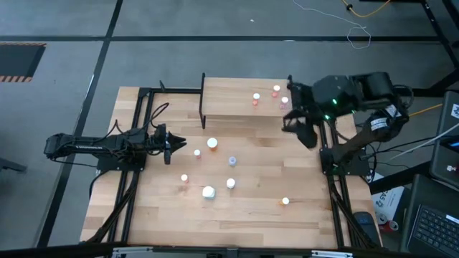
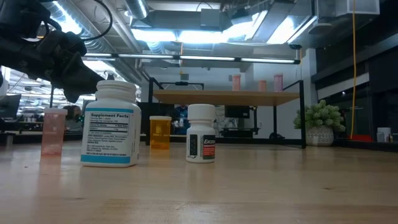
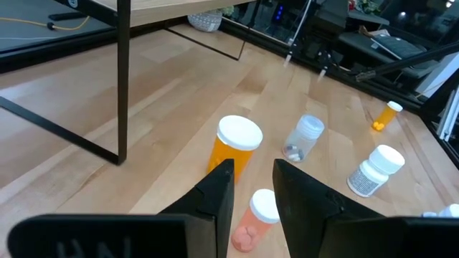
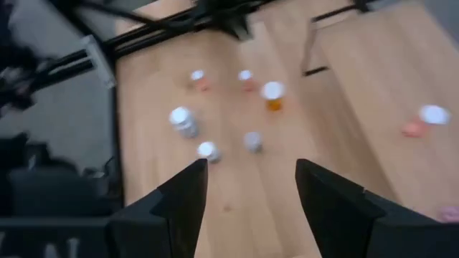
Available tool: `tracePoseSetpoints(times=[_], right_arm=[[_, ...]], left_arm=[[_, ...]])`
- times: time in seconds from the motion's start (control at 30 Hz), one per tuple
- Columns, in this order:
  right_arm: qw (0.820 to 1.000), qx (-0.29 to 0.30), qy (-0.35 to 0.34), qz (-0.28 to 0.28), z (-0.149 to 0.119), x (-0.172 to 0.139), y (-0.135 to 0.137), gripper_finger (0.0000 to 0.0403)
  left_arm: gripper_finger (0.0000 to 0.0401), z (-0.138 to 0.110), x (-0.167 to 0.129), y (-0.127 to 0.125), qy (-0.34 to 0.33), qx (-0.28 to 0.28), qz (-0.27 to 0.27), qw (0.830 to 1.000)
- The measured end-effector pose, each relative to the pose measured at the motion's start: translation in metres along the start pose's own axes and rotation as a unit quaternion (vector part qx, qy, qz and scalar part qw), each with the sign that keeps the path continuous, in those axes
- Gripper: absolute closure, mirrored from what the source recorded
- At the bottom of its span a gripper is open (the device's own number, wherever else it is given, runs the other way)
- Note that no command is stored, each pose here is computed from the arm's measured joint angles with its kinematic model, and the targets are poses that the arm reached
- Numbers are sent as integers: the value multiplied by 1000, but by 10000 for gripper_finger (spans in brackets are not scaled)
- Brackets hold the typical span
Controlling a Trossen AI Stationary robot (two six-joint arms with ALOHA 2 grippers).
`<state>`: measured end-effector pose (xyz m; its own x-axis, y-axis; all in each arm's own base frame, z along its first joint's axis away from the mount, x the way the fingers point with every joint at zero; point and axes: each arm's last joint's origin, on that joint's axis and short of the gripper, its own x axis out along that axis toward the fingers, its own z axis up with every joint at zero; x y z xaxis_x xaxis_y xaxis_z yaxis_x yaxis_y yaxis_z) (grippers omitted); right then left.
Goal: Pick and place medicine bottles onto shelf by color
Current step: Put the small yellow pill bottle on the shelf
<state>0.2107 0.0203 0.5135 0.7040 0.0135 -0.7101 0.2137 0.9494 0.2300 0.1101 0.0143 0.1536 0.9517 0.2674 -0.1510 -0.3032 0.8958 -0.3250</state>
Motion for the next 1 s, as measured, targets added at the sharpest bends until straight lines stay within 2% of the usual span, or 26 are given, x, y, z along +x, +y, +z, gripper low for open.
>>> tracePoseSetpoints(times=[0.1,0.23,0.4,0.53,0.73,0.9,1.0], right_arm=[[1000,-27,4,13,-7,-1,17,189],[997,-60,-3,-40,-19,7,31,189],[995,-53,57,-65,-46,30,39,189],[986,-20,126,-107,-80,62,40,189],[962,29,206,-177,-132,112,41,189],[948,90,215,-216,-168,148,38,189],[940,143,228,-210,-190,168,38,189]], left_arm=[[308,0,0,0,0,0,0,1000],[308,0,0,0,1,0,0,1000],[308,0,0,0,2,0,1,1000],[308,-1,0,0,3,0,1,1000],[308,-1,0,0,6,0,2,1000],[308,-2,0,1,10,1,4,1000],[308,-2,0,1,10,1,4,1000]])
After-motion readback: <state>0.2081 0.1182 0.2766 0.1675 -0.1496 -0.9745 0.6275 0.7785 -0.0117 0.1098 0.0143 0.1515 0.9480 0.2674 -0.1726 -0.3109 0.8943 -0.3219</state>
